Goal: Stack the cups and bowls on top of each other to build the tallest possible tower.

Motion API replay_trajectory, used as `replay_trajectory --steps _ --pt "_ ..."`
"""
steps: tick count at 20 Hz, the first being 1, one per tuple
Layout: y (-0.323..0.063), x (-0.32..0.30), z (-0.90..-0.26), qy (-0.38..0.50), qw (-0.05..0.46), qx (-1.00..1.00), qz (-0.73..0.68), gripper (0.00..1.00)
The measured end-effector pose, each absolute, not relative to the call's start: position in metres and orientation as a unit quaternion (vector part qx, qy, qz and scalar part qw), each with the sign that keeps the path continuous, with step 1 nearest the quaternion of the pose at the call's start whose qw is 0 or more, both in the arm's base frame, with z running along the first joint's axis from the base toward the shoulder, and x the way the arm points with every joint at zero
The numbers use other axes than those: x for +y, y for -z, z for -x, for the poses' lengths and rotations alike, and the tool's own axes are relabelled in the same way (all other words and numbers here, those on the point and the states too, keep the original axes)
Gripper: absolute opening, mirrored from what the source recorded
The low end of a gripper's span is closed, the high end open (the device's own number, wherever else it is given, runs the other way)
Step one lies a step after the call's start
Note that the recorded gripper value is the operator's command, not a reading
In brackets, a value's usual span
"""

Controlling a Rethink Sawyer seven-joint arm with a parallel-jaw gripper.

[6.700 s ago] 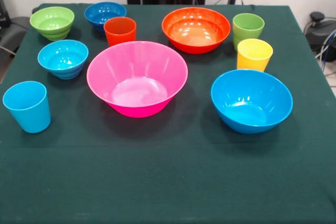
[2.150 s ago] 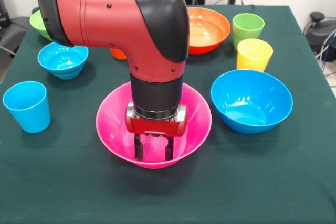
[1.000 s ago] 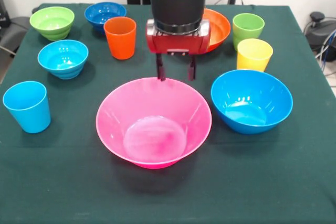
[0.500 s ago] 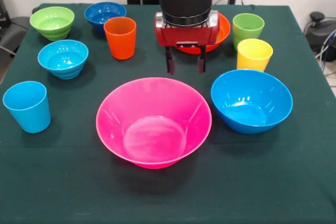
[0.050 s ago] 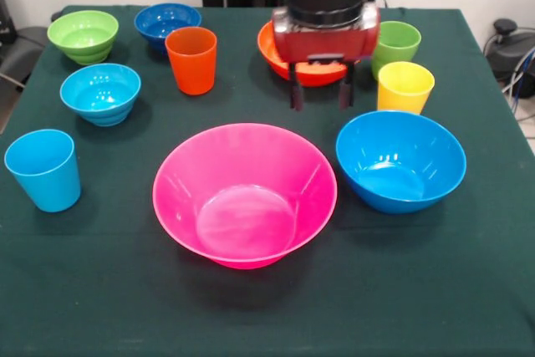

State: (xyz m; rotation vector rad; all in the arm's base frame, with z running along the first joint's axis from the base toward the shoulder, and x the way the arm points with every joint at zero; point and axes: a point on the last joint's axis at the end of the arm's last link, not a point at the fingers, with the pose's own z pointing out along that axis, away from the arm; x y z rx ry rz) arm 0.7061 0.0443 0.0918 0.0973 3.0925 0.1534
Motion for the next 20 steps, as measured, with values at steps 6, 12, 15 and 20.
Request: replay_trajectory --steps 6,12,15,20 --pt "-0.118 0.083 -0.707 -0.052 0.034 0.998 -0.012 1.00" --pt "-0.123 0.109 -0.705 -0.039 0.038 0.998 0.007 1.00" --pt "-0.109 0.107 -0.707 -0.035 0.038 0.999 0.004 1.00" --pt "-0.067 0.094 -0.718 -0.037 0.053 0.998 -0.010 1.00"
